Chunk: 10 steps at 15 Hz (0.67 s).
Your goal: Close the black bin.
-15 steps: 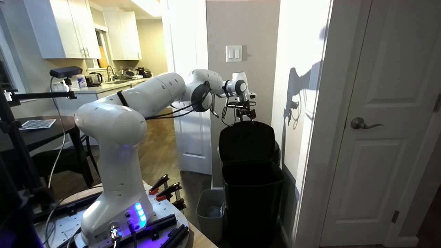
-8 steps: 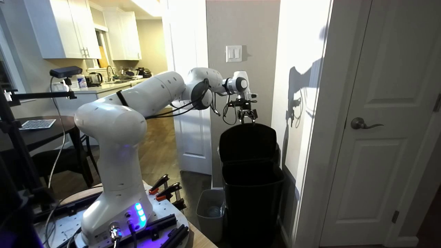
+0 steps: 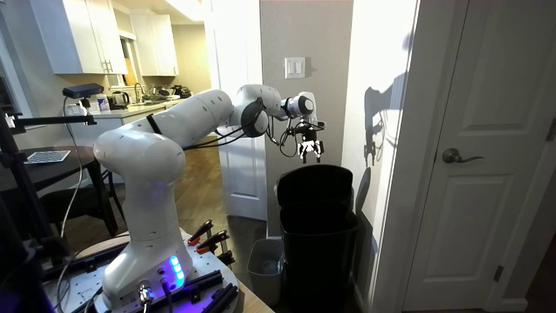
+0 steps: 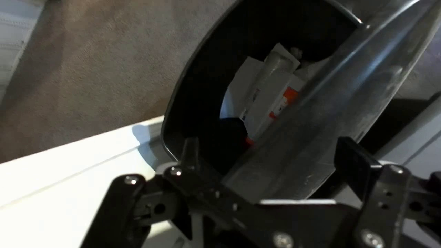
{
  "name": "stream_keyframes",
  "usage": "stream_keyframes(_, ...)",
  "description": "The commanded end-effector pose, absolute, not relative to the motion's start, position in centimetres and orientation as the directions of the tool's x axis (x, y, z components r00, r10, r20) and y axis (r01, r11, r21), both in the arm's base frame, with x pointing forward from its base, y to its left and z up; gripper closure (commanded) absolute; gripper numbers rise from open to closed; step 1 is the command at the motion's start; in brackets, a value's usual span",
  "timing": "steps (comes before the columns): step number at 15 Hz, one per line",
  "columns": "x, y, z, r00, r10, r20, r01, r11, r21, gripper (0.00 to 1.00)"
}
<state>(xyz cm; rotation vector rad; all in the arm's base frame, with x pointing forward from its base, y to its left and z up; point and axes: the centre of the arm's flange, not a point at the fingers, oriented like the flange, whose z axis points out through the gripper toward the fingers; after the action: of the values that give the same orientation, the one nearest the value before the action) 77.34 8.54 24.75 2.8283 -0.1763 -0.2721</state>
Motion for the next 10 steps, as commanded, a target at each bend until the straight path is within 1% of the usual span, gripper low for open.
stream_keyframes(1,76.8,7.4,25.2,0.941,-0.189,-0.282,-0.085,-0.936,0.342,0.00)
stream_keyframes(2,76.7,7.3,25.2,0.938,-0.186,-0.292,-0.081,-0.938,0.337,0.00)
stream_keyframes(4,77.0,7.3,25.3,0.955,-0.164,-0.247,-0.091,-0.955,0.281,0.00)
stream_keyframes(5,76.2,7.5,24.4,0.950,-0.184,-0.253,-0.095,-0.941,0.325,0.00)
stream_keyframes(10,76.2,7.6,24.1,0.950,-0.182,-0.255,-0.094,-0.941,0.326,0.00)
